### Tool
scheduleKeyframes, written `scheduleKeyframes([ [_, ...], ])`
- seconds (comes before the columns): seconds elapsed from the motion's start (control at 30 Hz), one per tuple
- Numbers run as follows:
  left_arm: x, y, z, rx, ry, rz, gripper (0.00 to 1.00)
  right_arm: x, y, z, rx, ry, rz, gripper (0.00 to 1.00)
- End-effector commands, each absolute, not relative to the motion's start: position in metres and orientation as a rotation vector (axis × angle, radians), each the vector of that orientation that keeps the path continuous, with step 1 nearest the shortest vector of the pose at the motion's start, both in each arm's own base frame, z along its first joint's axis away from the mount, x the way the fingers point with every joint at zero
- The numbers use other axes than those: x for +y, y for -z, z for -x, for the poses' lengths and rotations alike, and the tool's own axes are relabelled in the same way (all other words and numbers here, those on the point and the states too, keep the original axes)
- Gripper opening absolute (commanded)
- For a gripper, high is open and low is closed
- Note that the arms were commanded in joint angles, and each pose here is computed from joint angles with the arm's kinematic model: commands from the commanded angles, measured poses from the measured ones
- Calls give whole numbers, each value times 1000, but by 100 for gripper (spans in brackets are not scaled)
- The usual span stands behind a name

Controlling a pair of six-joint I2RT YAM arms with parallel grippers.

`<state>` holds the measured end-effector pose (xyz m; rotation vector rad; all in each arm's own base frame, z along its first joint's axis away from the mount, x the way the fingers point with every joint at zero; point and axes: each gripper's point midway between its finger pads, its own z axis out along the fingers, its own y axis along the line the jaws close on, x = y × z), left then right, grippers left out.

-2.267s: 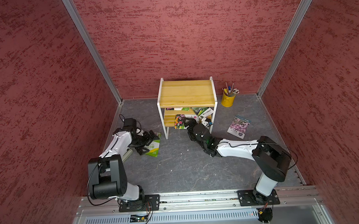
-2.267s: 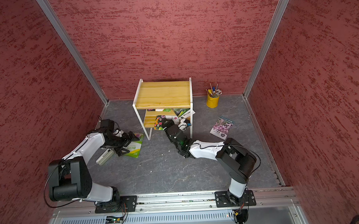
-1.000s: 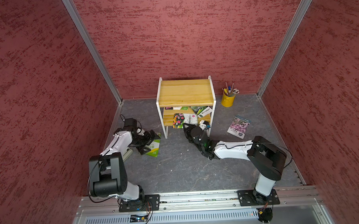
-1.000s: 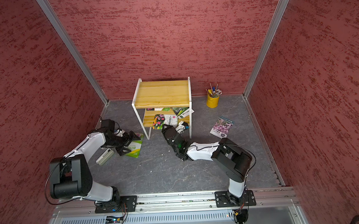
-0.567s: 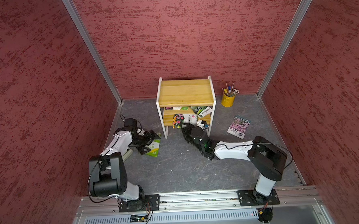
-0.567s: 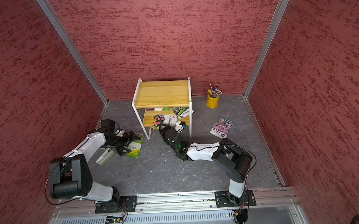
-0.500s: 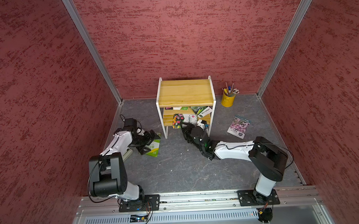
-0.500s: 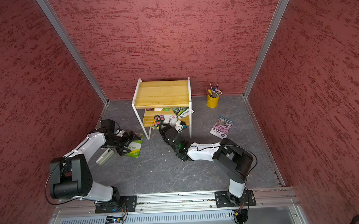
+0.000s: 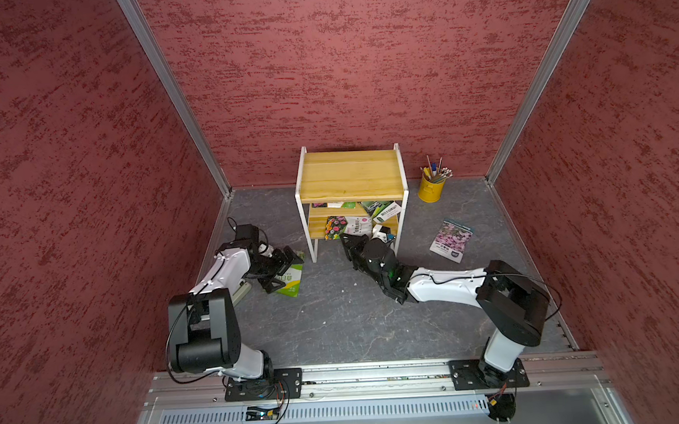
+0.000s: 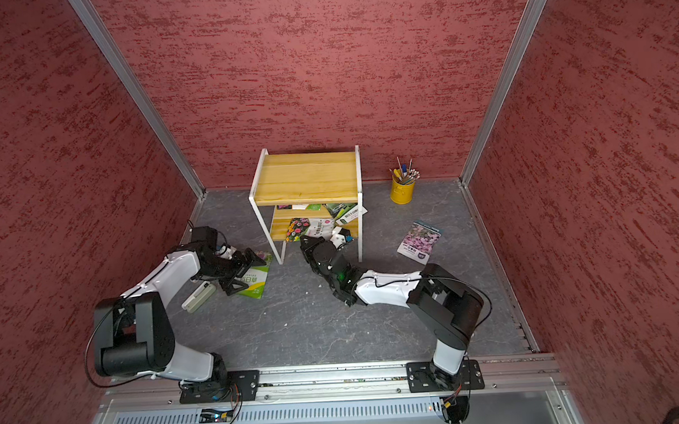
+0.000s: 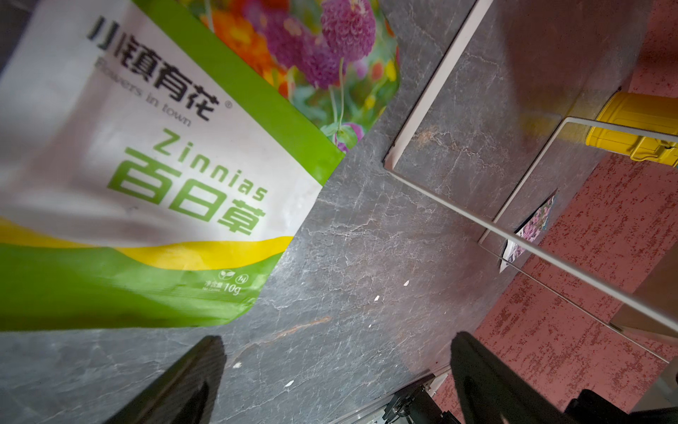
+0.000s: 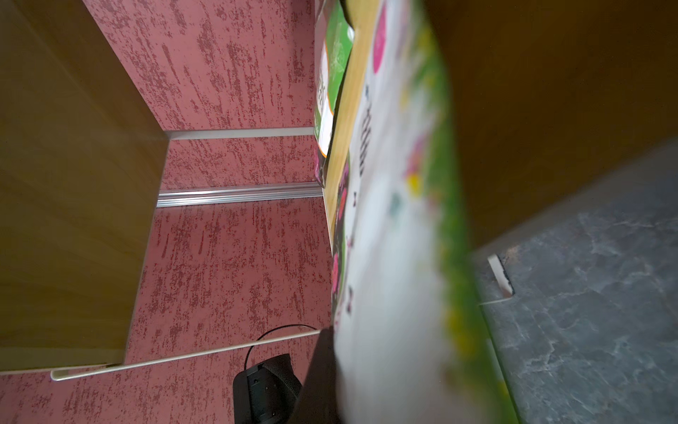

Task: Take the seed bag off the shelf
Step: Pick up the seed packet from the shelf, then place the seed packet at the center of the board.

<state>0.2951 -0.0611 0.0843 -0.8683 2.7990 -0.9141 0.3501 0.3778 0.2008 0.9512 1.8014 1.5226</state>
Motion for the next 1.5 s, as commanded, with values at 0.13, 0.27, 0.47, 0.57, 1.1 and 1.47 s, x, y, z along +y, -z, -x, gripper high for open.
scheduleKeyframes([
  [0.13,-62,-87,-296,2787,922,854,100,402,-221,-334,1856,-1639,-763,0],
  [0.27,-61,-91,-299,2775,913,849,100,416,-226,-314,1929,-1732,-631,0],
  [0.47,-58,-101,-309,2747,898,845,100,390,-203,-270,2086,-1733,-577,0],
  [0.57,-56,-104,-312,2742,887,864,100,381,-180,-238,2256,-1724,-509,0],
  [1.1,-45,-109,-308,2714,791,905,100,401,-53,-172,2845,-1695,-311,65],
  [1.47,-46,-102,-298,2710,808,950,100,279,-126,-158,2881,-1284,-343,98],
])
